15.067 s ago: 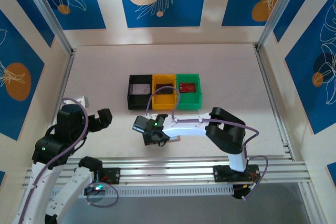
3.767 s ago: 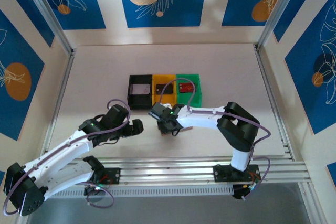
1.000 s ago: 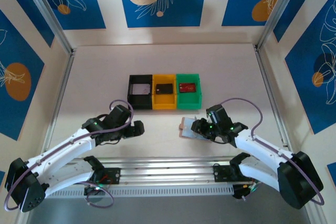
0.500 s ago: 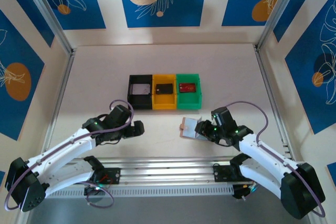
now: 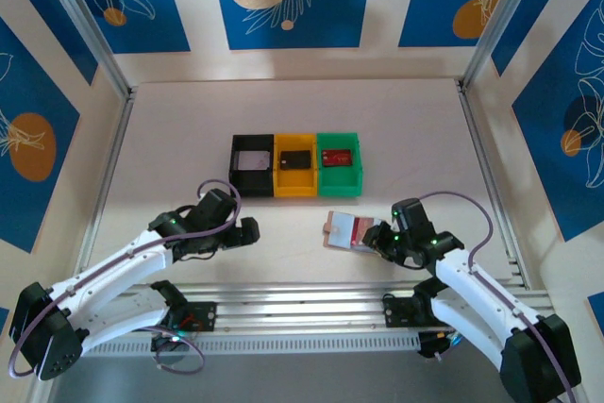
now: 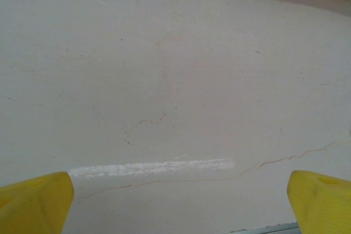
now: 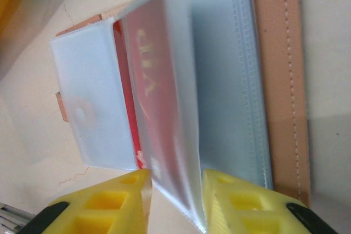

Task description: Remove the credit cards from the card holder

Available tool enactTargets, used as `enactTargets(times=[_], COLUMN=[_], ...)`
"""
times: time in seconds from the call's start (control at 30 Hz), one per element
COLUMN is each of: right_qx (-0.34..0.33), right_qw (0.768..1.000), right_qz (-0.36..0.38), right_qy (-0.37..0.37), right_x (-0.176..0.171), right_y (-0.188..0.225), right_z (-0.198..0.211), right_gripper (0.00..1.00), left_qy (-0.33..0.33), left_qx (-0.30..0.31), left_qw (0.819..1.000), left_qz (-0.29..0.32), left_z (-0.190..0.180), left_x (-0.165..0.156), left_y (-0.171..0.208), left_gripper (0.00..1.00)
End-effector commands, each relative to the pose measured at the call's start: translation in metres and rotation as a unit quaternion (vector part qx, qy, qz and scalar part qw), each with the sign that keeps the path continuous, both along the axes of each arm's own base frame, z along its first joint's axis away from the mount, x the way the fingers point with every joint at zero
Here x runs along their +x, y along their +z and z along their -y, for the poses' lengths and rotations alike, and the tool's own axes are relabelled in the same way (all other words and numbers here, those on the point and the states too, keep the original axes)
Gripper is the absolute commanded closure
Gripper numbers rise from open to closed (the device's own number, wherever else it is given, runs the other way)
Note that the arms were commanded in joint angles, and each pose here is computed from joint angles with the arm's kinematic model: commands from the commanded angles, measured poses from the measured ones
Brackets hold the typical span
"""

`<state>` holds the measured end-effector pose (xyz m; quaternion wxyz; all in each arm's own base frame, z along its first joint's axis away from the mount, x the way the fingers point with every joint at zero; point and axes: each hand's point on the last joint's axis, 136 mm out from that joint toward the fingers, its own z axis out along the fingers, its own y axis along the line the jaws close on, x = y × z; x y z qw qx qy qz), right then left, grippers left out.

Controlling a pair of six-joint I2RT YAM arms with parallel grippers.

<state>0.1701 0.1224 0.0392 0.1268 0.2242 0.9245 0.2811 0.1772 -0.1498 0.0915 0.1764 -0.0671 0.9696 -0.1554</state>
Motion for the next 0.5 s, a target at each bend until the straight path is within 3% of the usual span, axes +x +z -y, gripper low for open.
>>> enactTargets(times=[0.0,0.17,0.3,0.47], right_qx=[0.015,0.015,-0.022,-0.040], right_qw=[1.000,1.000,0.999,0.997], right_qz=[-0.005,-0.004,-0.022,-0.036], right_qy=[0.016,0.010,-0.017,-0.045], right_x=[-0.005,-0.001,-0.002,-0.005], right_y=[-0.003,0.001,0.002,0.009], right_z=[-0.003,0.001,0.018,0.030], right_gripper=[0.72,0.74,0.77,0.69], left_qy=[-0.011,-0.012,-0.010,-0.009], left_qx=[0.018,0.021,0.021,0.017], left_qw=[1.000,1.000,1.000,1.000], left_qz=[0.003,0.002,0.001,0.002], left_z=[-0.003,-0.006,-0.008,-0.009], left_x=[-0.002,-0.004,-0.006,-0.008], left_y=[0.000,-0.002,-0.002,0.000], left_gripper=[0.00,0.00,0.00,0.00])
